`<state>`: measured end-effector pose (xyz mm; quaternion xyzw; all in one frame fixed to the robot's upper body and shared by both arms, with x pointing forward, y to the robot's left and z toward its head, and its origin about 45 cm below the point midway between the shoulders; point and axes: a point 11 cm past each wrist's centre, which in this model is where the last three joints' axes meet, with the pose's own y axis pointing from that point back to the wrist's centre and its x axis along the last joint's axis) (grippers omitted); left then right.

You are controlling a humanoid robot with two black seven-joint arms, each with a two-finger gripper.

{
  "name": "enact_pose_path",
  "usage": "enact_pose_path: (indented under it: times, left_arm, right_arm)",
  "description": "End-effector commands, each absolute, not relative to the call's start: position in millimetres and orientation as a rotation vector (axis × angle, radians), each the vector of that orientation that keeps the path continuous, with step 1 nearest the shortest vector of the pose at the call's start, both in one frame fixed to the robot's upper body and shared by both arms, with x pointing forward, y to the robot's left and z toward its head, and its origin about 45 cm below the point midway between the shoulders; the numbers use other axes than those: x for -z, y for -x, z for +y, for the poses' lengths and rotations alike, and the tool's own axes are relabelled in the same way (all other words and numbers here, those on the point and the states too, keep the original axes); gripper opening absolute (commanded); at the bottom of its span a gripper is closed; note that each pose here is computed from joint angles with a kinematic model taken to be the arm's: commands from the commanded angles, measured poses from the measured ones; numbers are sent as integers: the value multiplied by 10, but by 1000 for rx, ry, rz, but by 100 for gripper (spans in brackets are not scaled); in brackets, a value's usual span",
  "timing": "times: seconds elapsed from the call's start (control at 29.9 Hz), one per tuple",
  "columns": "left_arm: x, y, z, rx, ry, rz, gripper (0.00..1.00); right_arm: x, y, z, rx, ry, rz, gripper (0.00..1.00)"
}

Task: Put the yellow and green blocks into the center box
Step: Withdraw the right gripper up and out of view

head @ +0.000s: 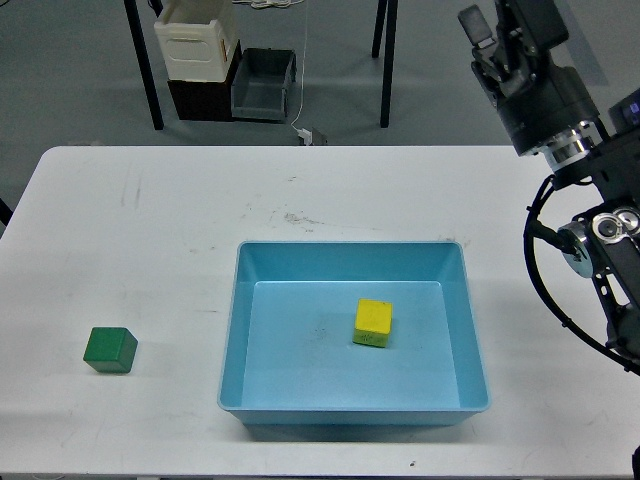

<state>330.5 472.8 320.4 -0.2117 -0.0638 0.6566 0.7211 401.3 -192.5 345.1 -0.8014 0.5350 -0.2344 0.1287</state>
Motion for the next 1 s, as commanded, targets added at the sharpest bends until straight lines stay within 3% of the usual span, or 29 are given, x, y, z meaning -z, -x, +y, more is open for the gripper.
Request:
enact_pose_path:
  times: [0.0,0.2,0.4,0.64,0.97]
  left_arm:
    - [-3243,-3304,4748,-1461,404,-194,99]
    - [-3504,-3282,4835,-1416,314,-274,100]
    - [-3718,-3268,4799,-1274,34,-441,99]
    - [-3726,-3292,4715,-1123,-374,-685,93]
    - [-3980,-3226,4461,-879,-677,-918,93]
  right_arm:
    - [-3323,-3720,-2230,639,2255,1637,98]
    - [-2959,-3361,-2697,518,2182,1834,99]
    - [-2606,-2940,-2984,216,2085,1917,100]
    - [-2471,-2808,-3372,21,1970,1932,100]
    - [-2160,-2645,-3701,-126,1886,2019,100]
